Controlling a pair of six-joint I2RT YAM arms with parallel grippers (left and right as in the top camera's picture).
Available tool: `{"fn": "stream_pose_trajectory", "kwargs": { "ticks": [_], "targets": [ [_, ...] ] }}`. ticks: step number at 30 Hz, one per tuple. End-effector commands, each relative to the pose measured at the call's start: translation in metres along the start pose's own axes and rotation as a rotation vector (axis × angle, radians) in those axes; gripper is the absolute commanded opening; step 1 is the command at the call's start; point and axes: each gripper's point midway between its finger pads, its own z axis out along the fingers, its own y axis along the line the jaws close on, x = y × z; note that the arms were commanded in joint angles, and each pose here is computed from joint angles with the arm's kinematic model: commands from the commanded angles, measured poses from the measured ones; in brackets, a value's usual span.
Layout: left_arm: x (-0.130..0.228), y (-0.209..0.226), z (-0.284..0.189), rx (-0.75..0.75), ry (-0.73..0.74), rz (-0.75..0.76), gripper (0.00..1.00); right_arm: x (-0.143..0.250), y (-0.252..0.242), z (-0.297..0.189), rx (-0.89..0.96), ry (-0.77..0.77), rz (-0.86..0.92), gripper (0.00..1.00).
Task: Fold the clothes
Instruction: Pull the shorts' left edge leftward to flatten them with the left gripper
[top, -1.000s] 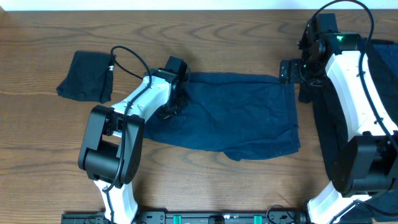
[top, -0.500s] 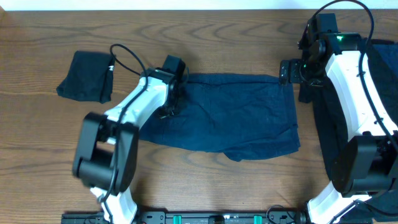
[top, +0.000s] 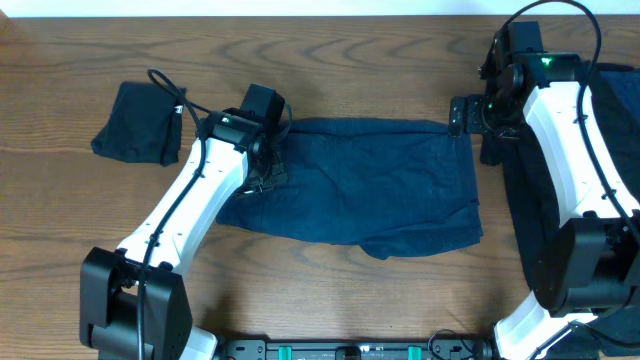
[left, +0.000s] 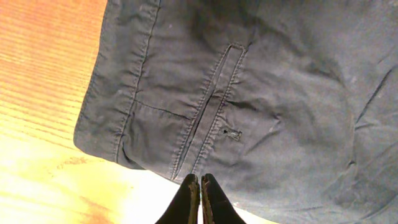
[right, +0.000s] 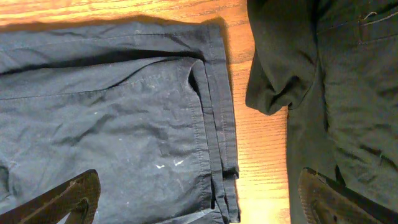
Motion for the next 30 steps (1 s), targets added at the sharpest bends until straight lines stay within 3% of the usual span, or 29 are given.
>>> {"fn": "stream_pose_trajectory", "kwargs": {
  "ticks": [1, 13, 20, 21, 23, 25, 27, 30],
  "targets": [
    [-0.002, 0.005, 0.002, -0.013, -0.009, 0.019, 0.06, -0.001, -0.003, 0.003, 0.006, 0.005, 0.003, 0.99],
    [0.000, 0.013, 0.007, -0.052, -0.013, 0.016, 0.06, -0.001, -0.003, 0.003, 0.006, 0.004, 0.004, 0.99],
    [-0.001, 0.012, 0.015, -0.043, -0.026, -0.001, 0.06, 0.005, 0.021, 0.001, -0.139, 0.036, 0.008, 0.99],
    [-0.002, 0.011, 0.017, -0.039, -0.031, -0.001, 0.06, 0.005, 0.026, 0.002, -0.167, 0.038, 0.008, 0.91],
    [-0.003, 0.010, 0.019, -0.034, -0.040, -0.002, 0.07, 0.008, 0.029, 0.006, -0.179, 0.049, 0.035, 0.58],
    [-0.003, 0.010, 0.020, -0.034, -0.041, -0.001, 0.07, 0.010, 0.028, 0.011, -0.175, 0.056, 0.081, 0.16],
    [-0.003, 0.010, 0.020, -0.034, -0.040, -0.001, 0.07, 0.011, 0.028, 0.020, -0.175, 0.056, 0.099, 0.03],
    [-0.003, 0.010, 0.020, -0.035, -0.039, 0.000, 0.06, 0.013, 0.027, 0.036, -0.176, 0.045, 0.101, 0.01]
  ]
}}
